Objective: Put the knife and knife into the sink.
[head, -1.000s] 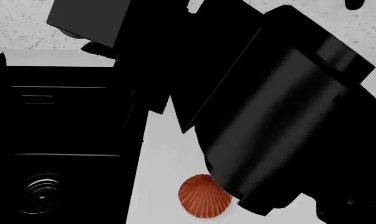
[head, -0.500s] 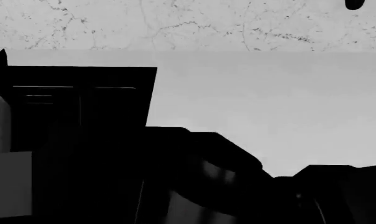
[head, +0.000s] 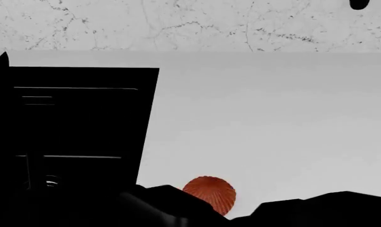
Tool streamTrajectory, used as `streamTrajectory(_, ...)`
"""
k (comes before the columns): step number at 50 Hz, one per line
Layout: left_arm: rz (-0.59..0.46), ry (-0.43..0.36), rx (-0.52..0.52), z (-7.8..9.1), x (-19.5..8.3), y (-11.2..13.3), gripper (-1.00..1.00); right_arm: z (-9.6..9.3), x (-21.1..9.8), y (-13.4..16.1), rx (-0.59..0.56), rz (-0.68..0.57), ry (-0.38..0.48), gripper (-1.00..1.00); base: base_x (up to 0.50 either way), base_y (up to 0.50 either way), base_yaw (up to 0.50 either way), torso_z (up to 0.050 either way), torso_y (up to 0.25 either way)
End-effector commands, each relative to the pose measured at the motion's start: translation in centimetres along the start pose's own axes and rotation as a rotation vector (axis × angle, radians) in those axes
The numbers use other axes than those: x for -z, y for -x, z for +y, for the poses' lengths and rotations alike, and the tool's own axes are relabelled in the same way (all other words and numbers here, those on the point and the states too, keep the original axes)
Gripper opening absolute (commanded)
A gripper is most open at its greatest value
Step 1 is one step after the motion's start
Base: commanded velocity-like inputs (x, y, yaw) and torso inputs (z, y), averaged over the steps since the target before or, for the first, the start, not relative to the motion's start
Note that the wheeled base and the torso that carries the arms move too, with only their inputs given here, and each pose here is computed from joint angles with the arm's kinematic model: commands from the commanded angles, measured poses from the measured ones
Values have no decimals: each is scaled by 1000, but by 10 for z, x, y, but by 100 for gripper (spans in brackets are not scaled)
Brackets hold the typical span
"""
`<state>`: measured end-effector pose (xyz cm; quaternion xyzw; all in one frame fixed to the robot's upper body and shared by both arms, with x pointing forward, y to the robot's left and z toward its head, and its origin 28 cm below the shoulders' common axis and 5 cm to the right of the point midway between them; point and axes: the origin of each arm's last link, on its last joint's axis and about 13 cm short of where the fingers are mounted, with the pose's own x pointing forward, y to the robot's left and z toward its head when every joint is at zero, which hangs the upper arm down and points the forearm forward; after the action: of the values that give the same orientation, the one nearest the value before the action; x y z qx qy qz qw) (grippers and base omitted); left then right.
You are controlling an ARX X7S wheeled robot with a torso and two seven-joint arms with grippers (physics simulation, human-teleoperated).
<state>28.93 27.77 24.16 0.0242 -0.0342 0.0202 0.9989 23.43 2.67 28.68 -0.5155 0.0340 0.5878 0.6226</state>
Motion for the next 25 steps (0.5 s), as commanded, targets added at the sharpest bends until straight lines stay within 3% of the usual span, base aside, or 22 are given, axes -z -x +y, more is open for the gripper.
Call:
streamTrajectory(1,4,0,1,0,3,-1,100,-13,1,-2,136,-26,28,-100,0,0,0,0,0)
streamTrajectory(12,7,2,3,0,4,-1,100,-33,14,-10,251,14,8,-100,0,0,0,2,1)
streamTrajectory(21,6,5,6,1,4,-2,100,-34,19,-13,242,31,-1,-100,0,0,0,0,1)
streamTrajectory(22,6,3,6,1,4,-2,100,-32,19,-13,234,27,14,100,0,0,0,0,0)
streamTrajectory(25,6,3,6,1,3,-2,100,-32,20,-12,228,27,0,100,0,0,0,0,0)
